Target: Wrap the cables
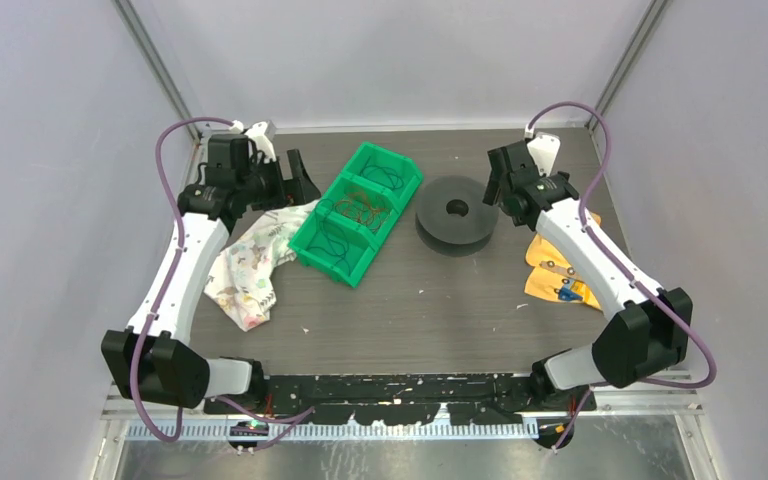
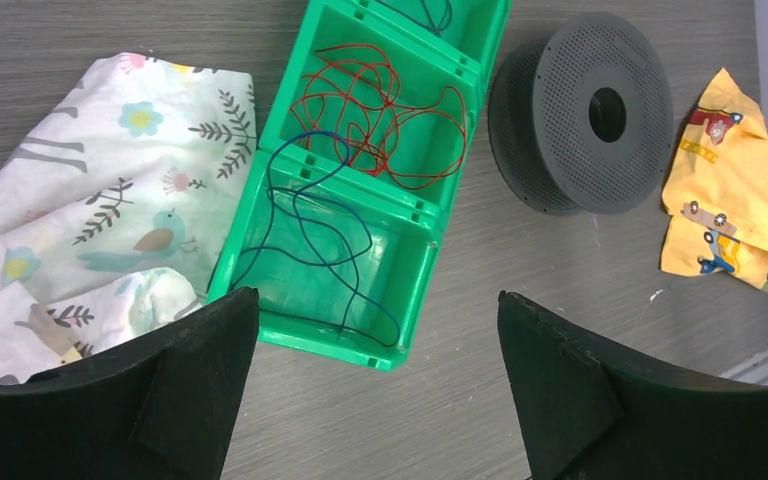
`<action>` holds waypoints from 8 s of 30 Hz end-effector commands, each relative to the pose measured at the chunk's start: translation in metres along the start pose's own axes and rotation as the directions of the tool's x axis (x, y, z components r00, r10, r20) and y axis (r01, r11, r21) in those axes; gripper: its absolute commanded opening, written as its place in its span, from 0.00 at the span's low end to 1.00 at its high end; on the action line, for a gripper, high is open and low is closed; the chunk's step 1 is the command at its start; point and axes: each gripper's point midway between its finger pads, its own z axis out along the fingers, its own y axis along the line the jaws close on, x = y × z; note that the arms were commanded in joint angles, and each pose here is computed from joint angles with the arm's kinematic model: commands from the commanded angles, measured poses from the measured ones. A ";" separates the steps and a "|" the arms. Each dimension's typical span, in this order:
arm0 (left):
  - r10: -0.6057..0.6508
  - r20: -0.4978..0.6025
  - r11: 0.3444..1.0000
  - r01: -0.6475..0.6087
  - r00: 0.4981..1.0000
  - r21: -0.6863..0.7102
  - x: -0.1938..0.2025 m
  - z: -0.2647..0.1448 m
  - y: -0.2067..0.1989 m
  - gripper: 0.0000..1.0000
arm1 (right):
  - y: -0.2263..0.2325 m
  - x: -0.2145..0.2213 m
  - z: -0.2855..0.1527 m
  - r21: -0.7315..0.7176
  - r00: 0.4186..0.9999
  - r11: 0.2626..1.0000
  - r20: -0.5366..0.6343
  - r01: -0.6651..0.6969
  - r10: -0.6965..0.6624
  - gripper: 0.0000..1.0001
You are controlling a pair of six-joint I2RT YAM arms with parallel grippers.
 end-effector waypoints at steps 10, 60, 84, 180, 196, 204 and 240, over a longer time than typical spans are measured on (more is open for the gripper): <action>-0.007 0.003 0.998 0.007 1.000 0.069 -0.005 -0.002 -0.013 0.92 | 0.023 0.001 -0.013 -0.207 0.998 0.978 0.035 -0.041 0.049 1.00; -0.024 -0.059 0.999 0.023 0.998 -0.025 0.011 -0.010 0.002 0.92 | 0.075 0.027 0.079 -0.492 0.691 0.486 -0.477 -0.722 0.543 0.06; -0.103 -0.038 0.995 0.103 0.994 0.004 0.000 0.004 -0.004 0.92 | 0.079 -0.015 -0.004 -0.064 0.953 0.966 0.189 0.251 -0.235 0.01; 0.333 0.026 0.865 -0.295 0.942 -0.407 -0.040 0.329 -0.037 0.61 | -0.077 -0.058 -0.059 -0.031 0.972 0.998 0.229 -0.051 0.057 0.82; 0.390 0.087 0.869 -0.334 0.917 -0.365 -0.068 0.300 -0.065 0.01 | -0.074 -0.060 -0.054 -0.029 0.973 0.998 0.223 -0.048 0.053 0.82; 0.454 0.152 0.859 -0.386 0.878 -0.335 -0.116 0.226 -0.095 0.01 | -0.068 -0.066 -0.057 -0.065 0.969 0.995 0.233 -0.072 0.085 0.82; 0.446 -0.185 0.797 -0.483 0.876 -0.364 -0.012 0.310 -0.022 0.66 | -0.067 -0.059 -0.068 -0.121 0.971 0.988 0.208 -0.097 0.121 0.82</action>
